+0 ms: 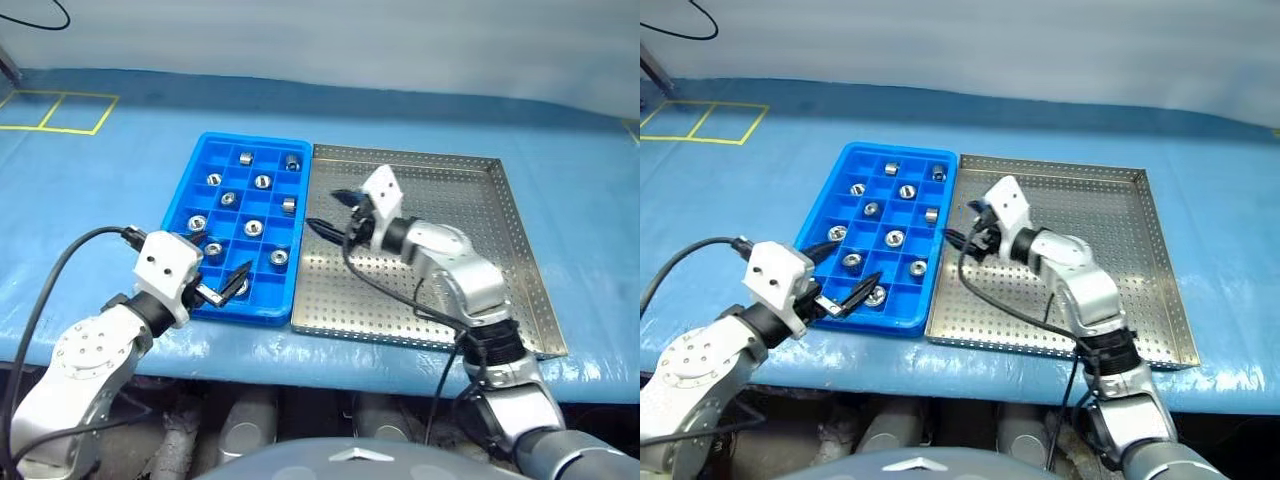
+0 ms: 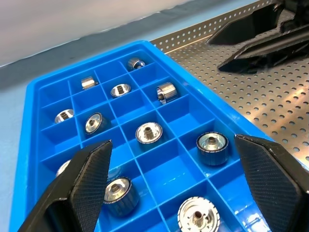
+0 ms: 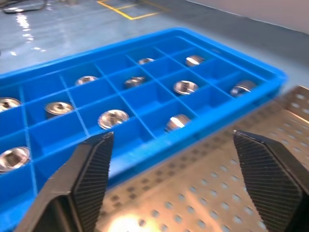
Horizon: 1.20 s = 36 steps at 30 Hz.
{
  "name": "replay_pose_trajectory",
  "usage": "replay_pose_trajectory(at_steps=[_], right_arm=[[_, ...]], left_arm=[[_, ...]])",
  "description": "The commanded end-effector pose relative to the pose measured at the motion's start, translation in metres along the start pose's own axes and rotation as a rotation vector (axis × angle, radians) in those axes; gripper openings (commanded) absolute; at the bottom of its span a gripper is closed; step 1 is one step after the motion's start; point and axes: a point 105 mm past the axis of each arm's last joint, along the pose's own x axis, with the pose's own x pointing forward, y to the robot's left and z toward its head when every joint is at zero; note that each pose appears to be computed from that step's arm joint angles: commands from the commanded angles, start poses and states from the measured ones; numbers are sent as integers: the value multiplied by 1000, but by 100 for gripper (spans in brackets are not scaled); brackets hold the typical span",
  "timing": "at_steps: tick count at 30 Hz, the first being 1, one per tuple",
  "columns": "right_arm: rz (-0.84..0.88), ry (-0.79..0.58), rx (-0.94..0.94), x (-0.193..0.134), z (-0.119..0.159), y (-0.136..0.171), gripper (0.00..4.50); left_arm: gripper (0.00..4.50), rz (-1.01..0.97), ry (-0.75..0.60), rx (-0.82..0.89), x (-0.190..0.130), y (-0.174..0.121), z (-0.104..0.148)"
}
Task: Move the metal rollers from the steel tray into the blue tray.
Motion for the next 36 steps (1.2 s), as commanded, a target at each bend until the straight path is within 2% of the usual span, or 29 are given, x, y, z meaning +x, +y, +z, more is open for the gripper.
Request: replay_pose_trajectory(at_steps=[1,3,5,12,21,36], right_arm=[[-66,-15,-34,-22,6,-16,446],[-151,26,-62,-41,-3,-32,446],[-173,42,-85,-51,-8,-37,446],[-120,10,-121,-68,-10,-24,446],[-90,6,-106,-72,-10,-18,446],[-94,-6,-98,-71,-9,-16,446]], left_arm=[[441,-36,-55,16,11,1,8],[441,-83,-79,5,24,0,9],[441,-113,-95,-2,34,-1,9],[441,-172,-129,-4,54,-5,9],[441,-140,-182,1,55,4,19],[441,-126,-193,-8,58,4,19]])
